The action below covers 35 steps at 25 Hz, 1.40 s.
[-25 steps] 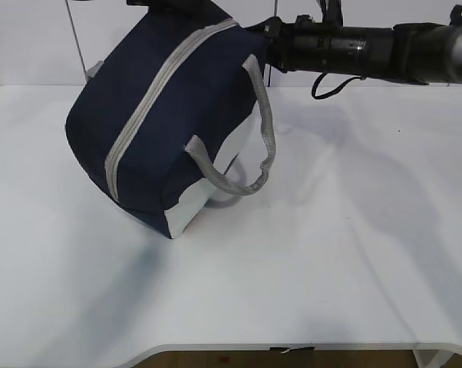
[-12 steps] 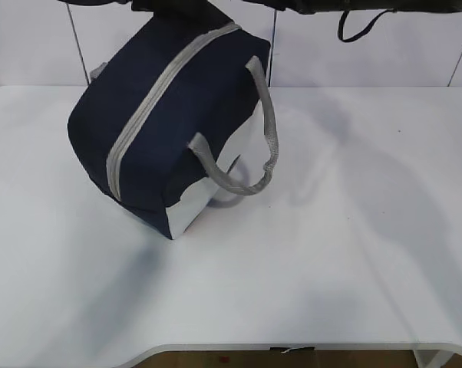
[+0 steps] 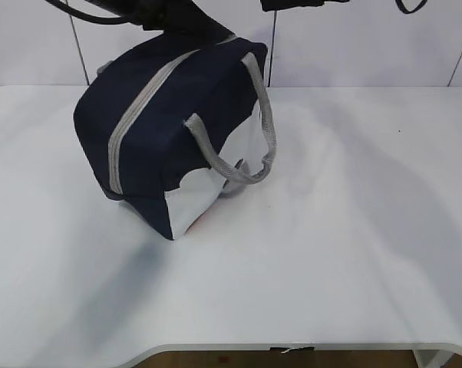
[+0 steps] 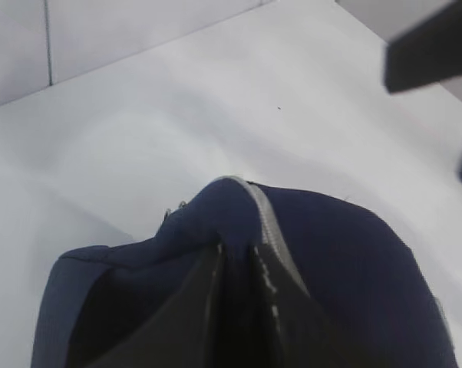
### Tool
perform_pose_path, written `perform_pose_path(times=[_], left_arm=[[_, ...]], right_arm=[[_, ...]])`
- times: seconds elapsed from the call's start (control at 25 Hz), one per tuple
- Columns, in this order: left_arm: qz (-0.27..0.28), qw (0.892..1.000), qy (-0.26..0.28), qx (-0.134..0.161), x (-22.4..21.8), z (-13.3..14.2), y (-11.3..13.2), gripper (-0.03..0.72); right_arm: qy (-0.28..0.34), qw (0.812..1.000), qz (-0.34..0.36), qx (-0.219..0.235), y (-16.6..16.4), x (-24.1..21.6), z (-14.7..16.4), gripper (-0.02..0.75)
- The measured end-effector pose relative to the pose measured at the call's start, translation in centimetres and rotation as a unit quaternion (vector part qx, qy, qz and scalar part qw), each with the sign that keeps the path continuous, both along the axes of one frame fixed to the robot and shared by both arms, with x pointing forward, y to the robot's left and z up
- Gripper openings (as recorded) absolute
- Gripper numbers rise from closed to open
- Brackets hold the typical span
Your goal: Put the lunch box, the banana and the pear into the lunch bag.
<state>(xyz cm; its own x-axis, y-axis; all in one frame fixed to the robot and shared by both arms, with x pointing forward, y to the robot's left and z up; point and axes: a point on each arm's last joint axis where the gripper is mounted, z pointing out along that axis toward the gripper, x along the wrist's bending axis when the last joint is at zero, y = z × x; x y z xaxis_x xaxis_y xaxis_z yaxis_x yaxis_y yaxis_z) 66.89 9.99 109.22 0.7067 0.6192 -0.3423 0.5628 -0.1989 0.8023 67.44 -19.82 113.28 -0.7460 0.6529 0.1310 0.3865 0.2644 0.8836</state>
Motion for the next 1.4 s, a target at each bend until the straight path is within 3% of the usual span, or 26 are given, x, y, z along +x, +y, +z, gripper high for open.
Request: perform_pose_path(times=[0.12,0.2,0.28,0.36,0.48,0.64,0.88,1.08,1.24,1.4], left_arm=[[0.01,1.0,-0.008,0.003,0.2,0.0,0.1,0.215],[0.013,1.0,-0.011,0.004,0.3,0.0,0.1,0.389],[0.017,1.0,-0.011,0.003,0.4,0.0,0.2,0.51],[0.021,1.0,-0.004,0.0,0.4,0.0,0.2,0.563],[0.015,1.0,-0.002,0.003,0.0,0.4,0.2,0.574],[0.017,1.0,-0.011,0.017,-1.7,3.3,1.2,0.573],[0.043,0.994,0.005,0.098,-5.8,7.8,3.9,0.565],[0.071,0.982,0.068,0.16,-8.7,9.2,5.7,0.495],[0.104,0.978,0.091,0.156,-10.4,10.6,6.5,0.454],[0.126,0.981,0.071,0.132,-12.8,13.3,7.4,0.447]], right_arm=[[0.022,0.999,0.01,-0.024,-0.2,-1.0,0.4,0.475],[0.035,0.999,0.013,-0.037,-0.3,-1.7,0.8,0.475],[0.055,0.997,0.017,-0.05,-0.5,-2.4,1.3,0.475],[0.083,0.994,0.019,-0.069,-0.7,-2.9,1.4,0.475],[0.125,0.988,0.009,-0.093,-1.1,-3.5,1.6,0.475],[0.158,0.979,-0.052,-0.114,-1.9,-3.7,2.1,0.475],[0.167,0.973,-0.117,-0.112,-2.8,-5.3,4.3,0.475],[0.148,0.973,-0.139,-0.106,-2.5,-7.9,7.1,0.475],[0.15,0.973,-0.132,-0.118,-1.7,-10.7,7.4,0.475],[0.172,0.967,-0.134,-0.135,-1.8,-13.7,6.5,0.475]])
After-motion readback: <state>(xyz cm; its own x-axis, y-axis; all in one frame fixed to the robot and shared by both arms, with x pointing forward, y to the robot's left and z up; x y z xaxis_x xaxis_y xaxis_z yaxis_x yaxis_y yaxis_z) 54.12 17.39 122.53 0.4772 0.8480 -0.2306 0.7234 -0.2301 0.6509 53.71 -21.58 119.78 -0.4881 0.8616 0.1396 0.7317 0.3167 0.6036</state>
